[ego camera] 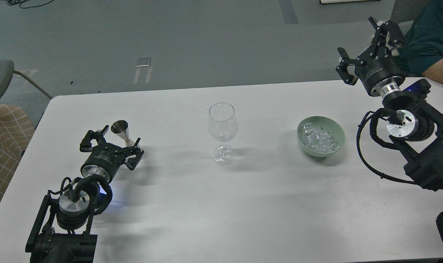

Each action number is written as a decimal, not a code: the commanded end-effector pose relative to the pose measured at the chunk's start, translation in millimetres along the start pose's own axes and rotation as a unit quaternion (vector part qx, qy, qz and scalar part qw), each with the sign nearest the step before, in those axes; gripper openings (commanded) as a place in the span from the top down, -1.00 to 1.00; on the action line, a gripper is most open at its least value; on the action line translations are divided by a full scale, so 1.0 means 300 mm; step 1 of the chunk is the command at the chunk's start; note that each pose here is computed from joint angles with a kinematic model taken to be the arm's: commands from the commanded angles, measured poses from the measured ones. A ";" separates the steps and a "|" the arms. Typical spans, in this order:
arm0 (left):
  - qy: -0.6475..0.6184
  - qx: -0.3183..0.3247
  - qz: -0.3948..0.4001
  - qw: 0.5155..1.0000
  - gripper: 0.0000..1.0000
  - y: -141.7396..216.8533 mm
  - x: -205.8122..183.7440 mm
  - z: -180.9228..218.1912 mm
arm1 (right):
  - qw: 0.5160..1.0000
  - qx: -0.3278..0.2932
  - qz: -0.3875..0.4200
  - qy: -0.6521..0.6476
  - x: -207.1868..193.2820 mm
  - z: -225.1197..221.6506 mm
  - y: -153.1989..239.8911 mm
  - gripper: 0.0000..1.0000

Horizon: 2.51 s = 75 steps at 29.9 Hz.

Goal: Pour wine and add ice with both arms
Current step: 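Close the left gripper around the metal jigger, then lift the jigger with the left gripper and carry it toward the wine glass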

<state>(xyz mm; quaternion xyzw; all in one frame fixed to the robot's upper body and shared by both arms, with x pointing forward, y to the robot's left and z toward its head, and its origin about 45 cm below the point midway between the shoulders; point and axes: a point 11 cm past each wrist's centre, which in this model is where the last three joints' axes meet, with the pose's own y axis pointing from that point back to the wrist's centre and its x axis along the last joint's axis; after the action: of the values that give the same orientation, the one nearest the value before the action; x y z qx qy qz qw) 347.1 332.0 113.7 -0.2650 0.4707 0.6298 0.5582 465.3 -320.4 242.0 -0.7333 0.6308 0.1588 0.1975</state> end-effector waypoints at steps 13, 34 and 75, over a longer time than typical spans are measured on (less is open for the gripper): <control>-0.002 -0.016 0.014 1.000 -0.95 -0.064 0.002 0.008 | 1.000 0.000 0.000 0.000 0.001 -0.002 0.000 -1.00; -0.041 -0.011 -0.013 0.999 0.14 -0.060 -0.012 -0.027 | 1.000 0.001 0.000 0.001 0.001 -0.003 0.000 -1.00; -0.027 -0.060 -0.092 0.994 1.00 -0.060 -0.196 0.050 | 1.000 -0.002 0.001 0.002 0.010 0.002 0.010 -1.00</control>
<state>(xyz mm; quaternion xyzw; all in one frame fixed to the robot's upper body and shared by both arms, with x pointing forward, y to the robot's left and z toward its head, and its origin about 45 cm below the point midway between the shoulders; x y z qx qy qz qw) 378.3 320.5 154.0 -0.3187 0.3946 0.6127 0.6060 462.7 -323.0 239.8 -0.7334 0.6317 0.1587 0.1948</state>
